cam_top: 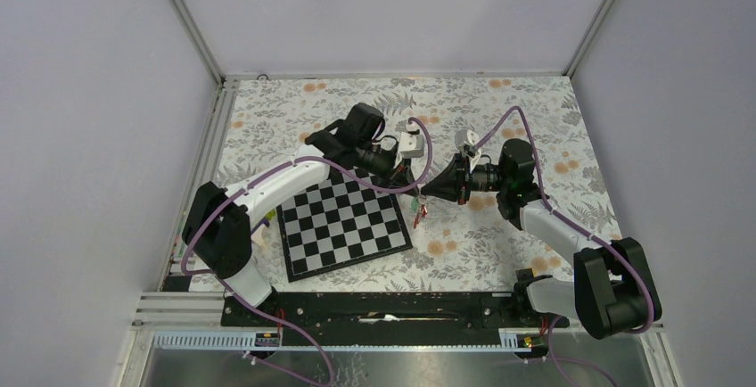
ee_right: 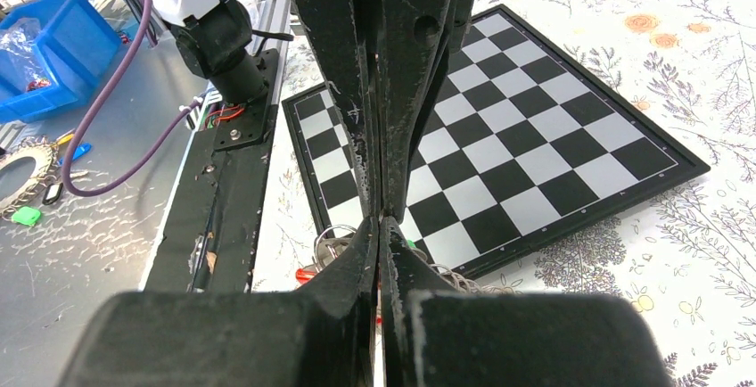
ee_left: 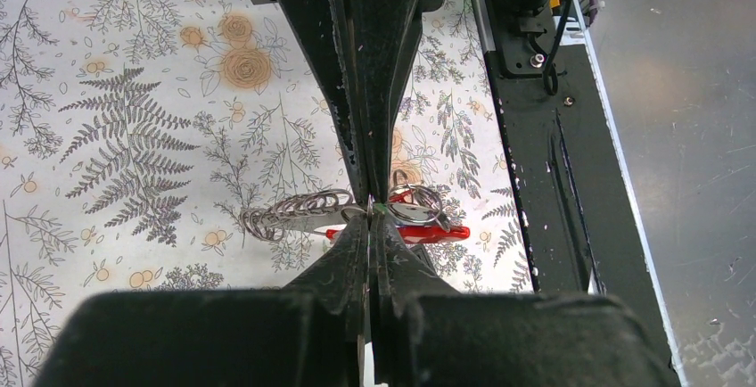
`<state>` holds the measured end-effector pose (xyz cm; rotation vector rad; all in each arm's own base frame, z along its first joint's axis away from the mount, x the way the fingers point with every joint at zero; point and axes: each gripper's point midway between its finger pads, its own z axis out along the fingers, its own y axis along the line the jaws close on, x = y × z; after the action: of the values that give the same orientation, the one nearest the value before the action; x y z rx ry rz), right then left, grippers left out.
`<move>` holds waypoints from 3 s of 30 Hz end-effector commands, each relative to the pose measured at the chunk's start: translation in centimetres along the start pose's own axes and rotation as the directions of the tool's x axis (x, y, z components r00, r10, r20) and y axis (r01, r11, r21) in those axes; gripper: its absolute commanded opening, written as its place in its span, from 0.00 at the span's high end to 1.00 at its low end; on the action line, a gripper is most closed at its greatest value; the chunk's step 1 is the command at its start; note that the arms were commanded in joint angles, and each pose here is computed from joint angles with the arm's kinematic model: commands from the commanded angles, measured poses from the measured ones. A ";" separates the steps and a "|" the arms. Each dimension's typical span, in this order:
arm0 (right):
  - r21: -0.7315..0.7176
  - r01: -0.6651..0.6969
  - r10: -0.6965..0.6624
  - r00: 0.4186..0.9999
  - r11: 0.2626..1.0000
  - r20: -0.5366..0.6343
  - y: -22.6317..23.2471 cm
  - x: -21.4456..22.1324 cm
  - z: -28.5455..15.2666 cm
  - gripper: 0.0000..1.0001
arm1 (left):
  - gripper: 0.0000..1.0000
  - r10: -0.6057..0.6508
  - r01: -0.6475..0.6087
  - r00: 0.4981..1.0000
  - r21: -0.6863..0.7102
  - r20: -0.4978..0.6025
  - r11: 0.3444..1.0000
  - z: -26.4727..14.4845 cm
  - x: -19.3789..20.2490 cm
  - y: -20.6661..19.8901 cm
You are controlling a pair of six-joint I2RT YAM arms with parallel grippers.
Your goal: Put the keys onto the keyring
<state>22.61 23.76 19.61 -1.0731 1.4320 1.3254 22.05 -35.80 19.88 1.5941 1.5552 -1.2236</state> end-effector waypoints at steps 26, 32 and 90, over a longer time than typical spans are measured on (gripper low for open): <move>0.041 0.100 -0.101 0.995 0.994 0.019 -1.0 -1.6 0.0 0.59 | 1.00 0.042 -0.081 0.971 -0.158 -0.235 0.984 -1.0 -1.4 1.2; 0.026 0.088 -0.089 0.996 0.996 0.011 -1.0 -1.1 0.2 0.63 | 1.00 0.040 -0.075 0.974 -0.147 -0.225 0.986 -0.8 -1.7 0.9; -0.050 0.101 -0.101 0.995 0.994 -0.009 0.0 -0.9 0.9 1.00 | 0.49 0.199 -0.231 0.967 -0.221 -0.159 0.948 -2.0 -0.4 2.1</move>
<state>22.66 24.51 17.68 -1.1190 1.4563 1.3106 22.72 -34.37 17.44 1.7216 1.6971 -0.8940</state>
